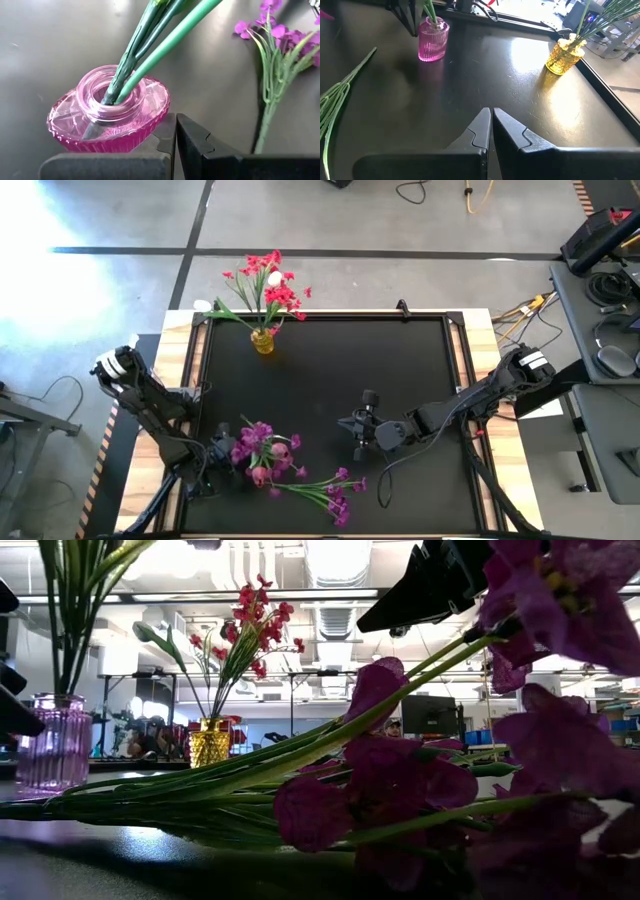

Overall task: Sort flowers into vase by color
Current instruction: Adjust the violet vase

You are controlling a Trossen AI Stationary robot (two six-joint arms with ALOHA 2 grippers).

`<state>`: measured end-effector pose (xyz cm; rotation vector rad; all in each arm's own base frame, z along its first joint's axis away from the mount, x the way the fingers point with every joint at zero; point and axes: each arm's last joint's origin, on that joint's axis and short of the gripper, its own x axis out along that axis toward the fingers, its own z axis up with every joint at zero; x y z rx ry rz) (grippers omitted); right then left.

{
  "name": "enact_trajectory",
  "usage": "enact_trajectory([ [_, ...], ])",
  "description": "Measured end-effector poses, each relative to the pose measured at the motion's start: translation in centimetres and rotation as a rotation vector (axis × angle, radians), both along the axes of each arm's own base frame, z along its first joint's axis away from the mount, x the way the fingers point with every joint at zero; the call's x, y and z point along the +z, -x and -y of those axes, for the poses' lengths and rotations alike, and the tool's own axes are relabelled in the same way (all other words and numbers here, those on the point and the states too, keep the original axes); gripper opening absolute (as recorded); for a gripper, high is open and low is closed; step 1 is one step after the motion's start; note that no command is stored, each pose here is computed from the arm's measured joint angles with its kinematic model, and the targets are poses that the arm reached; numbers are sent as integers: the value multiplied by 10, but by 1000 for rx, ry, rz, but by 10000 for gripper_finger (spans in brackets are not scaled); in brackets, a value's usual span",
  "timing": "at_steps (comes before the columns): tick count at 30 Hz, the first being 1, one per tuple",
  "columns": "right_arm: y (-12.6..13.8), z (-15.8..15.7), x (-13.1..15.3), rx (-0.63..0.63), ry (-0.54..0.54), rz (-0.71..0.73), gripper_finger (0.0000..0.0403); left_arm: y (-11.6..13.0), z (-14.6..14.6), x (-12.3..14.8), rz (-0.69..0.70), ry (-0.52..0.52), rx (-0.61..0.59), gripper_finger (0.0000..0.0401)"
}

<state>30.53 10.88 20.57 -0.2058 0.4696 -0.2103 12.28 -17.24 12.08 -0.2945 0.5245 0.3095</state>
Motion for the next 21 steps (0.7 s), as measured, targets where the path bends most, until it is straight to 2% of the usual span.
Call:
enact_trajectory([
  [21,0,0,0,1,3,-2,13,-8,-15,-4,43,-71,84,0],
])
